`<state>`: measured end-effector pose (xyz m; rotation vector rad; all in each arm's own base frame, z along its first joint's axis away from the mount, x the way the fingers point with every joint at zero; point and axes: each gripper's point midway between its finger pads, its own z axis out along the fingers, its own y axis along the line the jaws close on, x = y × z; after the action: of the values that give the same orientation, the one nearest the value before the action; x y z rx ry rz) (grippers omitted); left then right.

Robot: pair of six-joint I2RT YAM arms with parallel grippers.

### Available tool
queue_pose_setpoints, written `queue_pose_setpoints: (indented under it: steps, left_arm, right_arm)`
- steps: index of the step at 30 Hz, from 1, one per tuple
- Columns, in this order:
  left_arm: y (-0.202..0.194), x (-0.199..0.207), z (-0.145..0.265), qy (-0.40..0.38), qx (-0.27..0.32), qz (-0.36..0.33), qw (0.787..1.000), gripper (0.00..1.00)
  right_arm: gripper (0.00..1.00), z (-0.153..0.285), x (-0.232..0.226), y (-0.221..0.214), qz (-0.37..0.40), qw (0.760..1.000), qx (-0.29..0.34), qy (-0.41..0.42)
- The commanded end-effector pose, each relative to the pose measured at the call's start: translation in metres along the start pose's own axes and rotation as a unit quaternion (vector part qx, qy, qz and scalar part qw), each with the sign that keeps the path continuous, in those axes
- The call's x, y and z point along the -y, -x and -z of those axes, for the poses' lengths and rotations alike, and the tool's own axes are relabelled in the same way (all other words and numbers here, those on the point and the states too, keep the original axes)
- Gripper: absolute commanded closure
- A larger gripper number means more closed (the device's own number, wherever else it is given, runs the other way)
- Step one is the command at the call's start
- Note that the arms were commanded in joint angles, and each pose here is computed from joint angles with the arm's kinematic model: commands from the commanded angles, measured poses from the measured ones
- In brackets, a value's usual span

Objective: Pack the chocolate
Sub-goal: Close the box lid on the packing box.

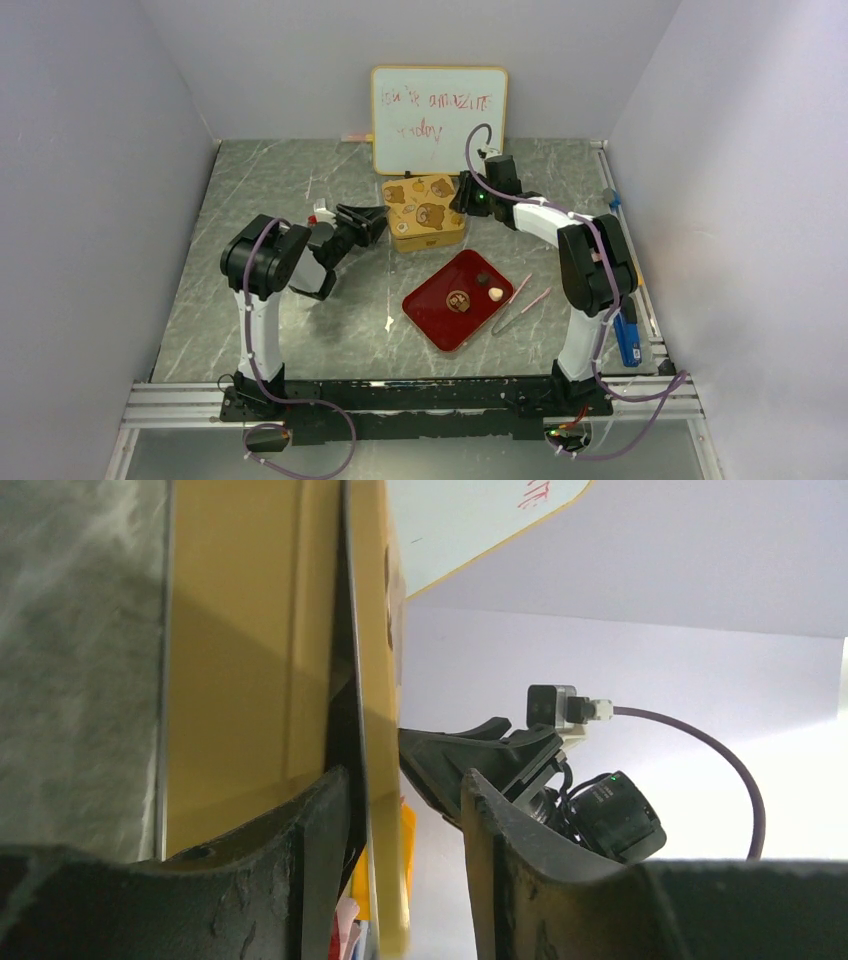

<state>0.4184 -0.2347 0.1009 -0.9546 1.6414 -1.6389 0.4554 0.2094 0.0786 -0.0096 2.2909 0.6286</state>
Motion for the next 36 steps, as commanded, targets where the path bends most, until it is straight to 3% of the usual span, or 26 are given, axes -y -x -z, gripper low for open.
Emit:
queue_pose_setpoints:
  steps: [1,17,25,36]
  left_arm:
    - [-0.001,0.024,-0.01,-0.019,-0.016,-0.033,0.999,0.51]
    - [0.011,-0.016,0.005,0.078,-0.022,-0.054,0.995,0.51]
    - [0.021,-0.02,0.0,0.136,-0.025,-0.115,0.984,0.5]
    - [0.031,-0.002,-0.004,0.118,0.003,-0.12,0.986,0.52]
  right_arm:
    - [0.59,-0.009,0.024,-0.02,-0.002,0.998,-0.037,-0.046]
    - [0.6,-0.015,0.035,-0.029,-0.011,0.997,-0.046,-0.054]
    - [0.59,-0.014,0.035,-0.03,-0.012,0.997,-0.047,-0.055]
    - [0.6,-0.011,0.037,-0.029,-0.006,0.997,-0.045,-0.061]
